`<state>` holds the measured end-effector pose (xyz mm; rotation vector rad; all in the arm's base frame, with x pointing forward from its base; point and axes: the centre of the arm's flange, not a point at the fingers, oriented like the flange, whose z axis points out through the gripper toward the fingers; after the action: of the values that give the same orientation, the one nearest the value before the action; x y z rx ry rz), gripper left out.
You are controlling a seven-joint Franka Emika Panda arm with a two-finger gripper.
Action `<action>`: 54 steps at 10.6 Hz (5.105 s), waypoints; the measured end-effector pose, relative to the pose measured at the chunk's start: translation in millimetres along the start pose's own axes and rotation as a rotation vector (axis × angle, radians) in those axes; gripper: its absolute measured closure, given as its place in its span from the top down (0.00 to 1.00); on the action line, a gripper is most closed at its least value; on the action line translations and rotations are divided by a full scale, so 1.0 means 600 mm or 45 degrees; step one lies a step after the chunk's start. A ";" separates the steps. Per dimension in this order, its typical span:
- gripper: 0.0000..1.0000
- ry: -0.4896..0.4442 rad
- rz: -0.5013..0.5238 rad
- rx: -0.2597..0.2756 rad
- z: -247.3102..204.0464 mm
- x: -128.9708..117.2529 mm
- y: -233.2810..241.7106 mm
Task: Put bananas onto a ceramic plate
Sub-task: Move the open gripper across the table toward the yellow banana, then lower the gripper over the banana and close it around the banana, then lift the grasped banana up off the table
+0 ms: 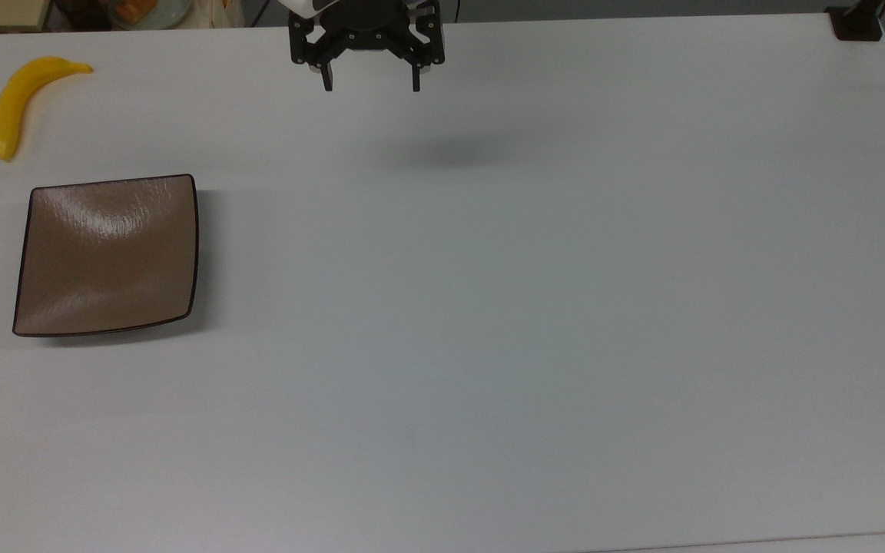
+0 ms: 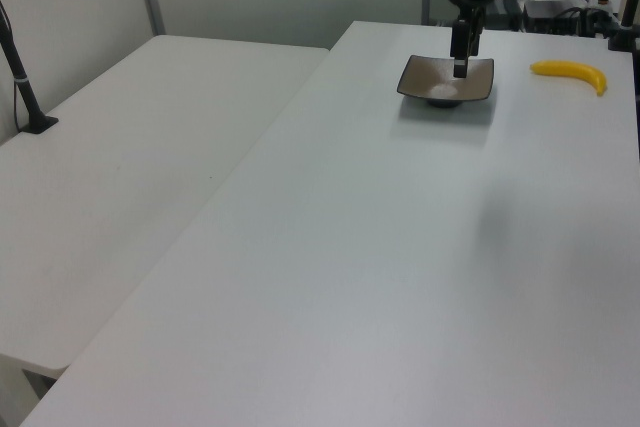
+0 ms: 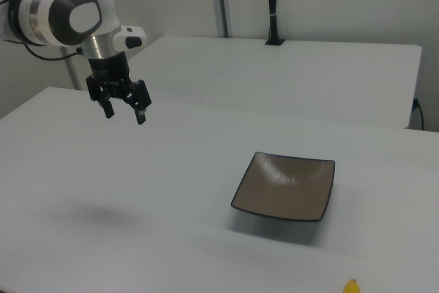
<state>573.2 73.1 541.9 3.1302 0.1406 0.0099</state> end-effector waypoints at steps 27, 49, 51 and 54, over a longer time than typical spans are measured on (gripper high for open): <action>1.00 -0.168 -0.029 -0.293 0.153 -0.117 0.605; 0.29 -0.318 -0.027 -0.342 0.403 -0.239 0.825; 0.29 -0.311 0.003 -0.346 0.402 -0.238 0.824; 0.29 -0.262 0.025 -0.343 0.387 -0.217 0.819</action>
<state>489.3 -429.7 312.9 2.8409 0.0975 -0.2692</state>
